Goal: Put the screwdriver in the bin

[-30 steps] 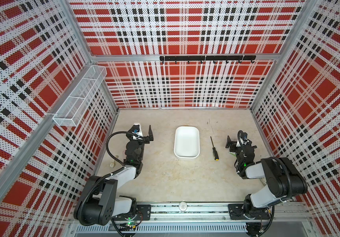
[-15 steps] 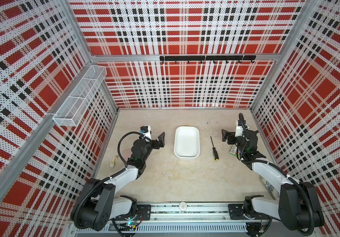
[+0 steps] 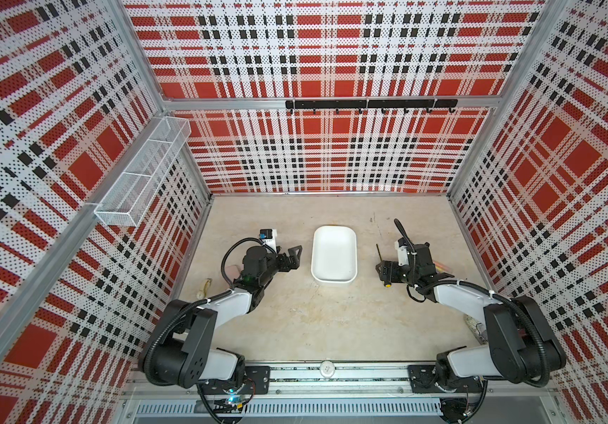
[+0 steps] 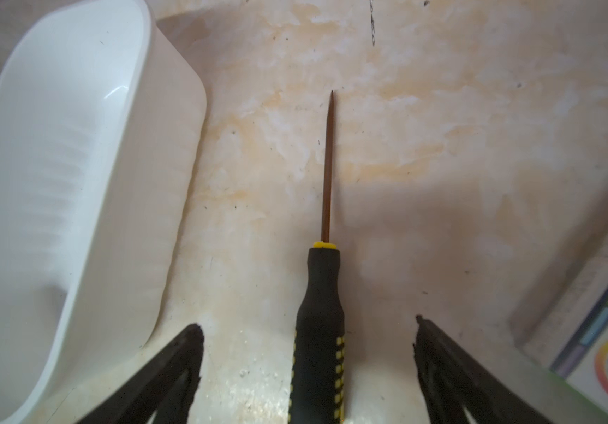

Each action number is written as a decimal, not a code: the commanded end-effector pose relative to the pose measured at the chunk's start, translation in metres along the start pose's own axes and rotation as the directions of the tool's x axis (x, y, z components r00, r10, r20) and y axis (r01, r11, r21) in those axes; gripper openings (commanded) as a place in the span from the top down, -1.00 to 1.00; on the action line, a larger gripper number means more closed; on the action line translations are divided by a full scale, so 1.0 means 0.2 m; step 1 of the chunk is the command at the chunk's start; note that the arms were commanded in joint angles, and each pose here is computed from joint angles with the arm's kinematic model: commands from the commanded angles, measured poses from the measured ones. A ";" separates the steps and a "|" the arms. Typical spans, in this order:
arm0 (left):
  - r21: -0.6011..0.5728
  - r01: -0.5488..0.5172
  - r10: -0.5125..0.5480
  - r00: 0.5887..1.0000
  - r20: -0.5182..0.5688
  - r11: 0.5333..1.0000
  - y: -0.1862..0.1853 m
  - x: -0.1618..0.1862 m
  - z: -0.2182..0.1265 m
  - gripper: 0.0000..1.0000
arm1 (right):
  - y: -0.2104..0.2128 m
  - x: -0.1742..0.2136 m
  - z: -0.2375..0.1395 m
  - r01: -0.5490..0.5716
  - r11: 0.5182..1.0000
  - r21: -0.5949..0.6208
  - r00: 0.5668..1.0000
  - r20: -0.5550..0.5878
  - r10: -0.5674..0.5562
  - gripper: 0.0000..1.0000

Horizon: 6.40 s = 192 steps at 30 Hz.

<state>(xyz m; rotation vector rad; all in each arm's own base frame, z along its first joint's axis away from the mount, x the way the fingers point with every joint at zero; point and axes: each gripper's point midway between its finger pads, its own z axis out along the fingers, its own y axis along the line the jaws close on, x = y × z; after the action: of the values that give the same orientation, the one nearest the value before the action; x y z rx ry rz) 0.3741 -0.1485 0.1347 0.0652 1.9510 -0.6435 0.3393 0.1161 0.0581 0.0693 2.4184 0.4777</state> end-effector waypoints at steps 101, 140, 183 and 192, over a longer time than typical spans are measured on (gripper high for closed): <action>0.067 0.035 -0.022 0.983 -0.181 0.997 0.05 0.08 0.04 -0.96 | 0.86 -0.01 0.37 -0.044 0.976 0.213 0.994 -0.088 0.064 1.00; 0.011 0.018 -0.015 0.979 -0.202 1.000 0.10 0.11 0.03 -0.96 | 0.86 0.03 0.41 -0.026 0.980 0.197 0.992 -0.115 0.049 0.10; -0.052 -0.046 0.034 0.976 -0.217 0.998 0.11 0.04 0.06 -0.96 | 0.19 -0.34 -0.22 0.292 0.955 -0.047 0.955 0.067 -0.289 -0.04; -0.059 -0.060 0.046 0.976 -0.214 0.996 0.11 0.02 0.07 -0.96 | 0.00 -0.40 -0.14 0.217 0.976 0.015 0.975 0.040 -0.217 -0.22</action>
<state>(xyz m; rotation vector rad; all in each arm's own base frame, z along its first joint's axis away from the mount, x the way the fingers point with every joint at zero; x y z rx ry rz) 0.3804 -0.1338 0.0979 0.1170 2.2182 -0.5739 0.3739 0.0984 0.1282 -0.1675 2.3635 0.3737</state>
